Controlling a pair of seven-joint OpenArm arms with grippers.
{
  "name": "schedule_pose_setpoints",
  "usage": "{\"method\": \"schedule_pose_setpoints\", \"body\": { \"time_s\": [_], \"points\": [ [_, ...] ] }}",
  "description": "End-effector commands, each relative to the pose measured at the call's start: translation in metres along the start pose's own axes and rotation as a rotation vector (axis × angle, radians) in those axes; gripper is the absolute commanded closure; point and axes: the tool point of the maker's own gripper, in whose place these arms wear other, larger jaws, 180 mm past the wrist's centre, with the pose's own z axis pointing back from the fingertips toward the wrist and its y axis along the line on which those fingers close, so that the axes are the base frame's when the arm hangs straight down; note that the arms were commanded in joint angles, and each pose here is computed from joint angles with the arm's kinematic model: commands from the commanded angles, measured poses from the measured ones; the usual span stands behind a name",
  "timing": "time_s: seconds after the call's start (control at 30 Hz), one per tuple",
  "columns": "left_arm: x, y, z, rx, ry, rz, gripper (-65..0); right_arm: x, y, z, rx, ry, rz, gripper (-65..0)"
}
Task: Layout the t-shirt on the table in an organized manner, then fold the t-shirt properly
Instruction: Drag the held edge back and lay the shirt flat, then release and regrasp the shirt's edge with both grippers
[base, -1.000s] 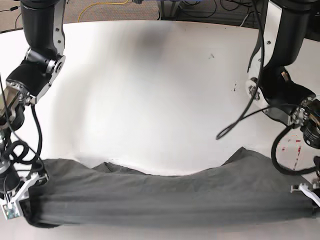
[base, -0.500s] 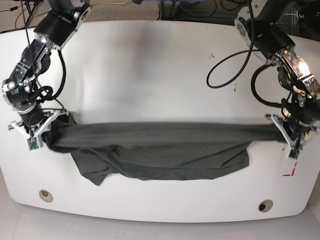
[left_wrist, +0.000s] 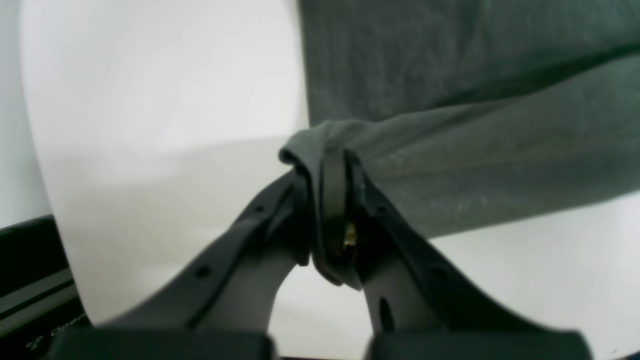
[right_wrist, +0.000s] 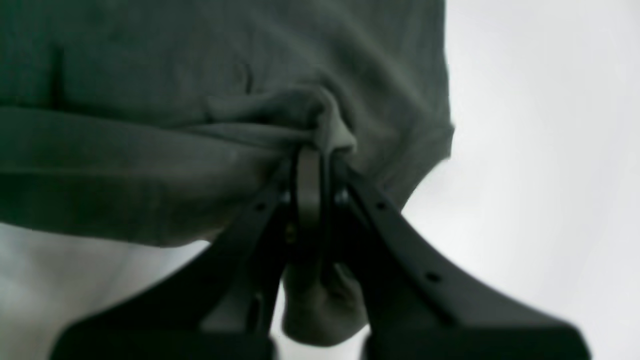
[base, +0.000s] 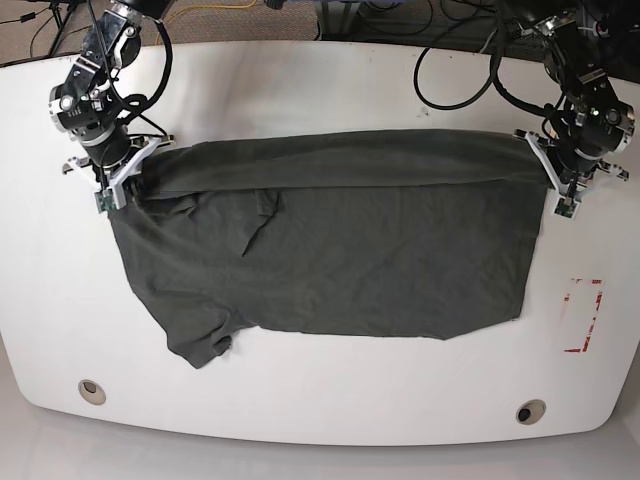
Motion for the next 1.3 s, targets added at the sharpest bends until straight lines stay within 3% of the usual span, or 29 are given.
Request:
{"method": "schedule_pose_setpoints", "body": {
  "time_s": [0.0,0.5,1.07,1.17,1.27],
  "points": [
    [0.007,0.015,0.007,0.038,-0.035,-0.032,-1.9,0.009,-0.005,0.005,-0.015,-0.040,0.011,-0.8],
    [-0.023,0.035,-0.010,0.028,0.070,-0.049,-2.1,-0.018,-0.001,0.010,-0.006,0.027,0.012,-0.8],
    [-0.012,0.033,-0.015,0.017,0.051,-0.060,-2.2,-0.068,0.020,0.026,0.027,0.136,-0.016,-1.7],
    [-0.009,0.031,-0.015,0.013,0.047,-0.070,-2.2,-0.074,0.022,0.030,0.028,0.151,-0.013,-8.2],
    [-0.007,0.032,-0.015,0.016,0.044,-0.070,-2.4,-0.078,0.023,0.033,0.029,0.163,-0.011,-21.7]
  ]
}}
